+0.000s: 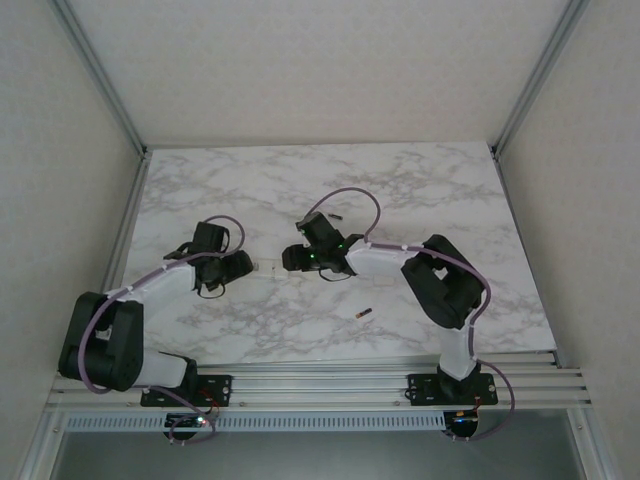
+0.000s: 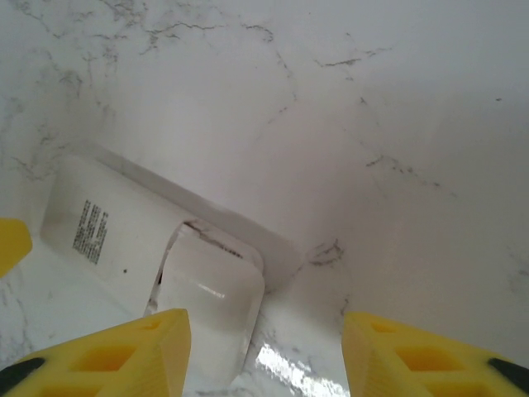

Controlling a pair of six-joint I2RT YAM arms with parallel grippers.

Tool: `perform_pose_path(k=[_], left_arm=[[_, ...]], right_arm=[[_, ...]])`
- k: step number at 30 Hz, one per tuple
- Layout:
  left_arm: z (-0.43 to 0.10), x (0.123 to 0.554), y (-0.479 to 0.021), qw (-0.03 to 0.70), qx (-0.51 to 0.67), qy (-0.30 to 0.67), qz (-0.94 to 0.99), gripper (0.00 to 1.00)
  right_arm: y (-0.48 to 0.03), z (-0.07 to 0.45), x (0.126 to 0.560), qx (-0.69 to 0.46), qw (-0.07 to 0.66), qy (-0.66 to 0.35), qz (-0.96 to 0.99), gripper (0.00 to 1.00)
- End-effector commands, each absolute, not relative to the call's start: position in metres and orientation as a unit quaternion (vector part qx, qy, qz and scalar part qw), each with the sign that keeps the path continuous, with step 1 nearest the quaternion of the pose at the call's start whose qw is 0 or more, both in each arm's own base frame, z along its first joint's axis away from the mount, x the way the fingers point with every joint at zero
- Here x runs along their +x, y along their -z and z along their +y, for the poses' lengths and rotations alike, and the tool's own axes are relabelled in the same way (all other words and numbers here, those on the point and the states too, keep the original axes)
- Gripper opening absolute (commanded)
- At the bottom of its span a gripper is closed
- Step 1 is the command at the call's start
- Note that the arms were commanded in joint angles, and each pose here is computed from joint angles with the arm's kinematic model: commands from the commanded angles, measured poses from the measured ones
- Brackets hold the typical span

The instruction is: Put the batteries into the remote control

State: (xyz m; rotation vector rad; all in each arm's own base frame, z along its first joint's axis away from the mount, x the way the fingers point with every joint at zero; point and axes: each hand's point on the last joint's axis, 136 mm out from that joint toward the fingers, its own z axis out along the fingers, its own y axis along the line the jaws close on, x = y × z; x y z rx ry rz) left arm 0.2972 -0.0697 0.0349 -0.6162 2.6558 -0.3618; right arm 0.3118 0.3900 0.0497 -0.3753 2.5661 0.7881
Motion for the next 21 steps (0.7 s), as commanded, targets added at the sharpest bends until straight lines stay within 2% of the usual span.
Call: perform_pose_path(k=[1, 15, 21], left_arm=[[-0.068, 0.297, -0.027, 0.19, -0.238, 0.108, 0.946, 0.71], [-0.064, 0.297, -0.013, 0.192, -0.249, 0.083, 0.946, 0.66], [-0.066, 0.298, -0.013, 0.19, -0.243, 0.087, 0.947, 0.65]], right_arm=[[-0.051, 0.405, 0.319, -0.144, 0.227, -0.291, 0.918, 0.51], [-0.031, 0.418, 0.31, -0.161, 0.217, -0.279, 0.921, 0.51], [-0.018, 0.4, 0.325, -0.127, 0.225, -0.211, 0.943, 0.47]])
